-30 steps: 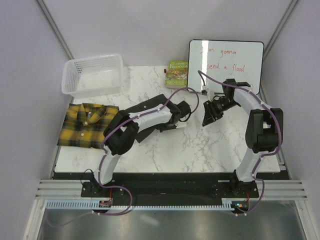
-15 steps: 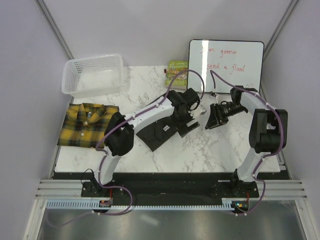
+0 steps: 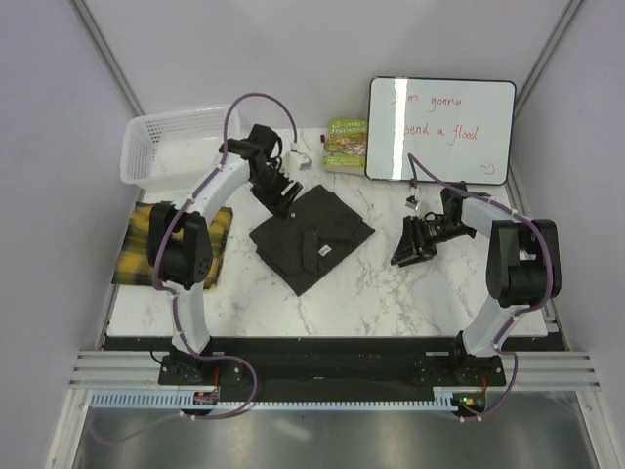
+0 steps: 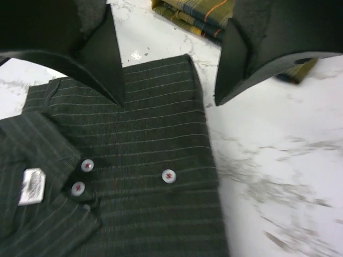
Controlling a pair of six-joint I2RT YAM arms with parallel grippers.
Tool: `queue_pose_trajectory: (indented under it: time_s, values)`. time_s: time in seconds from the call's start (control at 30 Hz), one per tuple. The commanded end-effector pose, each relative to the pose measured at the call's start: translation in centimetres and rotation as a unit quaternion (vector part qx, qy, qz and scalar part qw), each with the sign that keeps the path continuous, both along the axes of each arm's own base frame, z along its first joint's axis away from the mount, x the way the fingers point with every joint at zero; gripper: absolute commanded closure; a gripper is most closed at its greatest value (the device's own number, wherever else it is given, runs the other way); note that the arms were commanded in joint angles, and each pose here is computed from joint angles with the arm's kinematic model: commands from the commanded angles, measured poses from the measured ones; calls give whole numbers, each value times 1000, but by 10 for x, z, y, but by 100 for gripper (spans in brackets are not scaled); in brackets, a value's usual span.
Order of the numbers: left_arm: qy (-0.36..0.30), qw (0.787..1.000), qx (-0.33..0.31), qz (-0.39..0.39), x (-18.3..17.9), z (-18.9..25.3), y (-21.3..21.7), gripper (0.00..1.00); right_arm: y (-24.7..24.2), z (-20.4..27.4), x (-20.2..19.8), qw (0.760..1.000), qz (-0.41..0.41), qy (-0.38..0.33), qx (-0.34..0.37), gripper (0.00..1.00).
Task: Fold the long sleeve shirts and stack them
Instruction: Fold the shirt
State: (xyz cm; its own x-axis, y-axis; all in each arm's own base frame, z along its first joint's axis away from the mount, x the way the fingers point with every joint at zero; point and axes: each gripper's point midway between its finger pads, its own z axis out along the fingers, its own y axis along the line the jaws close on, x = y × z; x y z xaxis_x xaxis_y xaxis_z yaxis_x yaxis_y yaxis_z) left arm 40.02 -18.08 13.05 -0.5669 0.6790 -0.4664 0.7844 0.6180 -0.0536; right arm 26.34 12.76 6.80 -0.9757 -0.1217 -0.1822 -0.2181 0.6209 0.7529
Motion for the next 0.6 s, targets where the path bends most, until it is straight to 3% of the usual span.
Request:
queue_pose_trajectory:
  time_s: [0.0,0.13,0.23,0.27,0.3,0.37,0.4,0.47,0.5,0.57]
  values:
    - [29,993,45,-108,-28,-45,-6,32,4,6,-2,1000,-11,-9,14,50]
    - [89,988,91,-84,-57,-89,17,45,3,6,-5,1000,-12,-11,9,52]
    - [152,982,78,-82,-106,-101,7,66,1,7,-3,1000,-13,-14,2,52]
    - [172,978,75,-89,-129,-102,-12,79,-2,6,0,1000,-15,-18,-10,53]
    - [202,972,58,-101,-156,-98,-27,82,-4,5,1,1000,-16,-20,-16,53]
    - [223,965,34,-133,-203,-79,-73,80,-7,2,6,999,-19,-23,-30,54]
    - [243,957,-13,-159,-223,-61,-102,80,-12,-1,9,999,-24,-23,-43,55]
    - [255,944,-61,-199,-259,-30,-144,70,-14,-1,16,998,-27,-26,-49,55]
    - [261,934,-111,-219,-267,-5,-164,67,-16,-1,19,998,-30,-28,-57,55]
    - [229,936,-160,-215,-256,26,-178,60,-16,3,28,997,-34,-38,-58,55]
